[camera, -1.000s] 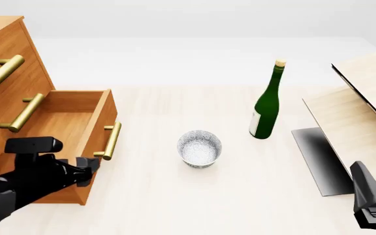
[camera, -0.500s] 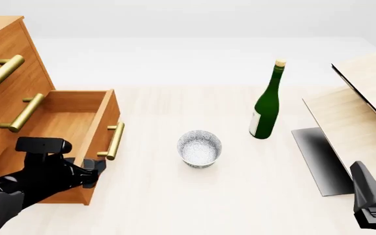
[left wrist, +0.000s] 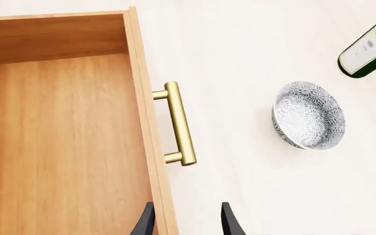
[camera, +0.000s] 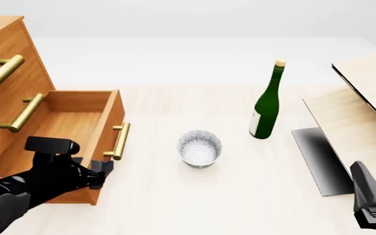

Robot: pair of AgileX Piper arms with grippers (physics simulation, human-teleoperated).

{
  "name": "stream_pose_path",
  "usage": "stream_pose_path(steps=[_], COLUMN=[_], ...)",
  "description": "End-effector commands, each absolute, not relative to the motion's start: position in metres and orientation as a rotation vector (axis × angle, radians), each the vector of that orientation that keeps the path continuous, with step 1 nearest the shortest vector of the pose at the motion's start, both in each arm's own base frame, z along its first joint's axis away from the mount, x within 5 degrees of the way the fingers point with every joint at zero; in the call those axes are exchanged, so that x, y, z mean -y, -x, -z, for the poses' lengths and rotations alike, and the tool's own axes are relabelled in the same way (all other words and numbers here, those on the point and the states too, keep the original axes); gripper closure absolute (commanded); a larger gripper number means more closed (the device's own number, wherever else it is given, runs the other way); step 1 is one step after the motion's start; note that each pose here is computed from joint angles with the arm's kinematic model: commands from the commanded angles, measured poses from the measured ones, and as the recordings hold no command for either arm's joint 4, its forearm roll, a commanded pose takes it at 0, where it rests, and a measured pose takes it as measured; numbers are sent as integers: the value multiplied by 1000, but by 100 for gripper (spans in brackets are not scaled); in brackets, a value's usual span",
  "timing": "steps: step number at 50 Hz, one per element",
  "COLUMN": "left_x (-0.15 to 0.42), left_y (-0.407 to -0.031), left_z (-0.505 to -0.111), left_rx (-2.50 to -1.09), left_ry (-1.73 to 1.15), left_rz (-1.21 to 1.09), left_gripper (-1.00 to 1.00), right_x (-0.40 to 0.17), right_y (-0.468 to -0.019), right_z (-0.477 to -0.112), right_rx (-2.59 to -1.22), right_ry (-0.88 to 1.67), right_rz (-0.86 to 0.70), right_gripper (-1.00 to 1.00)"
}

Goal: Put the bowl in the bottom drawer of the cabinet and close it.

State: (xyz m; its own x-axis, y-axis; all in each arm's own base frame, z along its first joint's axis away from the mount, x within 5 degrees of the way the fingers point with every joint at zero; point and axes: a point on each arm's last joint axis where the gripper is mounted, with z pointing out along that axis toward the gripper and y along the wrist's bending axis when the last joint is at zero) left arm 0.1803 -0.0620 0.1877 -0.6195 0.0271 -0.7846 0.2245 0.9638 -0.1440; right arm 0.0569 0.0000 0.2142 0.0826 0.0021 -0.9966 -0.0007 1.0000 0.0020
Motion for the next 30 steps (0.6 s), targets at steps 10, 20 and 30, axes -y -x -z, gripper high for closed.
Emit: stream_pose_path(steps=[10,20,30], left_x=[70,76,80], left_y=[-175,-174,-172], left_z=[-178,-177,-176], left_rx=[-2277,-2276,-2275], left_ry=[-81,-90,-94], left_rz=[368,395,422], left_gripper=[-100,-100,-100], right_x=[0,0,0], right_y=[-57,-57,-57], right_z=[-214,-214,-214], right_rx=[-1488,-1488,-1488], right_ry=[-1,-1,-1], right_rz=[-2,-2,-2], right_gripper=[-100,-100,-100])
